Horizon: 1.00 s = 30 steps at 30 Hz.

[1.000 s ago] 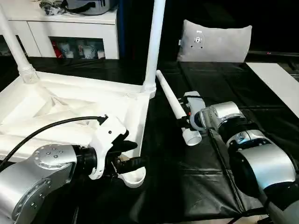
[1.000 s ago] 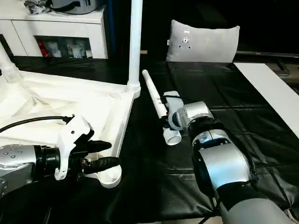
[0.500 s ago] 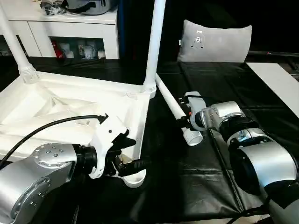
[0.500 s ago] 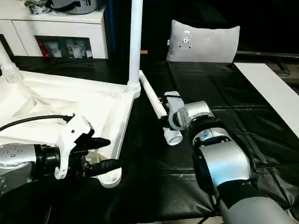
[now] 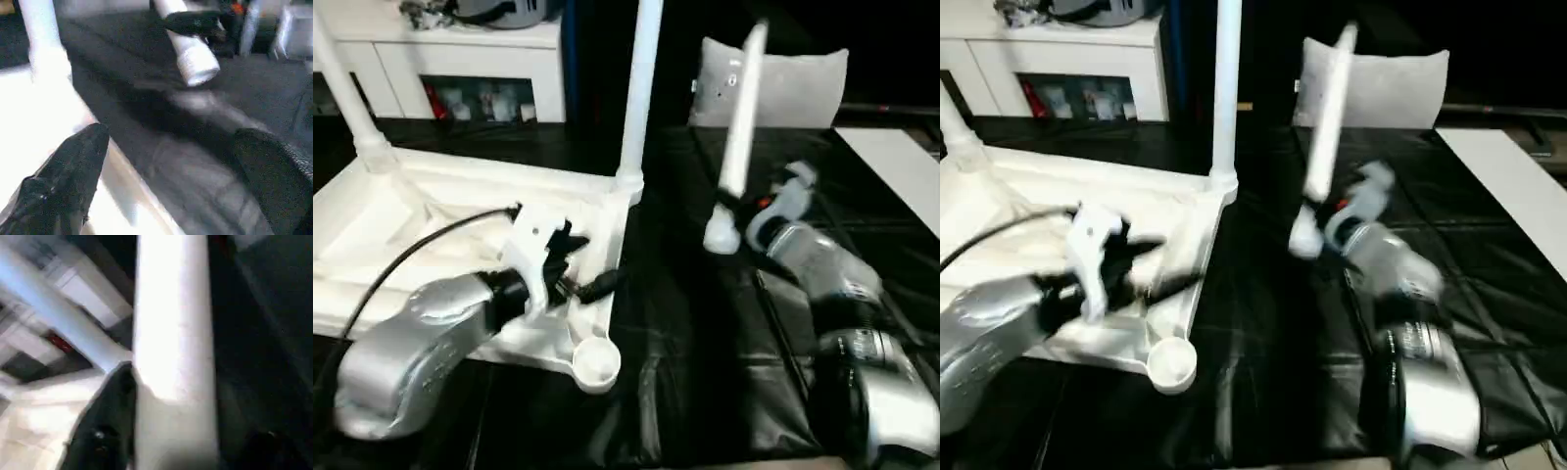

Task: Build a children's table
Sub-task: Pick table leg

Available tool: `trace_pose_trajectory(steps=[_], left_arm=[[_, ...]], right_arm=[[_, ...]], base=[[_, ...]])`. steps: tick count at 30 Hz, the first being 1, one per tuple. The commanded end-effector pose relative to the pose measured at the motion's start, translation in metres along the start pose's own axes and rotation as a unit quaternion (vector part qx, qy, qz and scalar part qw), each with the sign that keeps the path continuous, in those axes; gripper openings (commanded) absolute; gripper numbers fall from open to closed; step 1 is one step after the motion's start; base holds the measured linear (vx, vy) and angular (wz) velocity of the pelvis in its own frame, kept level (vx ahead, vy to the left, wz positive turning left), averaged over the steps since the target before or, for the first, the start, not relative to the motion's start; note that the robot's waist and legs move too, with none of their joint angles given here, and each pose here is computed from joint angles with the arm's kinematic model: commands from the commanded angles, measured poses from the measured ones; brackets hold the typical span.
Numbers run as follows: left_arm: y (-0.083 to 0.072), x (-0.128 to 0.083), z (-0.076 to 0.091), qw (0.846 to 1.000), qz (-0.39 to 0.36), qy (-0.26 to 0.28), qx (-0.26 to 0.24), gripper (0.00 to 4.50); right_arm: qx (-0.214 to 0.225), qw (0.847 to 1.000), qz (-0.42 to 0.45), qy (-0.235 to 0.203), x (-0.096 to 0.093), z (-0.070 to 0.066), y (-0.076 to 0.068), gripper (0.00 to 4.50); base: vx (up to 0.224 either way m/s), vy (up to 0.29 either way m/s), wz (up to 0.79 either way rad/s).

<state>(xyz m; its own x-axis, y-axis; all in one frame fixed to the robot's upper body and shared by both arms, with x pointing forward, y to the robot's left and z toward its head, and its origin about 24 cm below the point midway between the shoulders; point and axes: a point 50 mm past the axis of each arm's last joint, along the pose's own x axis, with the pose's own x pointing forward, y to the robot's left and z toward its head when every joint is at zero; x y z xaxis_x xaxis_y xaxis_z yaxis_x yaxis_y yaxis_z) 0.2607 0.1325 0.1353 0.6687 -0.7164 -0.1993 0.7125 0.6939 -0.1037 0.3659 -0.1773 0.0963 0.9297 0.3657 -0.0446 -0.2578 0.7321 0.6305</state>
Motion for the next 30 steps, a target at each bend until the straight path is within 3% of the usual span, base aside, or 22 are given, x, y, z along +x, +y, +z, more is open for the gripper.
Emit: trace_pose_trajectory(steps=[1,4,5,9,13,18,24,28,30], left_arm=[[0.004,0.004,0.012,0.999,0.007,-0.038,-0.008,4.5],[0.007,0.013,0.032,0.993,-0.004,-0.102,-0.058,4.5],[0.006,0.017,0.043,0.988,-0.023,-0.129,-0.081,4.5],[0.004,0.023,0.056,0.979,-0.049,-0.164,-0.113,4.5],[-0.005,0.036,0.077,0.953,-0.116,-0.206,-0.191,4.5],[-0.019,0.041,0.086,0.941,-0.169,-0.21,-0.206,4.5],[-0.026,0.045,0.087,0.938,-0.192,-0.196,-0.213,4.5],[-0.026,0.054,0.081,0.954,-0.162,-0.166,-0.192,4.5],[-0.027,0.055,0.08,0.957,-0.154,-0.165,-0.182,4.5]], right_arm=[[0.012,0.995,0.079,-0.056,-0.009,0.015,0.015,1.89],[0.047,0.977,0.193,-0.077,-0.027,0.017,0.031,1.89],[0.059,0.963,0.253,-0.068,-0.038,0.016,0.041,1.89],[0.073,0.945,0.315,-0.047,-0.051,0.015,0.05,1.89],[0.085,0.915,0.395,-0.005,-0.068,0.007,0.067,1.89],[0.08,0.906,0.415,0.022,-0.073,-0.001,0.077,1.89],[0.069,0.903,0.422,0.04,-0.075,-0.002,0.081,1.89],[-0.024,0.918,0.387,0.079,-0.068,-0.016,0.089,1.89],[-0.068,0.931,0.349,0.075,-0.059,-0.021,0.09,1.89]], base=[[0.0,0.0,0.0],[0.0,0.0,0.0],[0.0,0.0,0.0],[0.0,0.0,0.0],[0.0,0.0,0.0],[0.0,0.0,0.0],[0.0,0.0,0.0],[0.0,0.0,0.0],[0.0,0.0,0.0]])
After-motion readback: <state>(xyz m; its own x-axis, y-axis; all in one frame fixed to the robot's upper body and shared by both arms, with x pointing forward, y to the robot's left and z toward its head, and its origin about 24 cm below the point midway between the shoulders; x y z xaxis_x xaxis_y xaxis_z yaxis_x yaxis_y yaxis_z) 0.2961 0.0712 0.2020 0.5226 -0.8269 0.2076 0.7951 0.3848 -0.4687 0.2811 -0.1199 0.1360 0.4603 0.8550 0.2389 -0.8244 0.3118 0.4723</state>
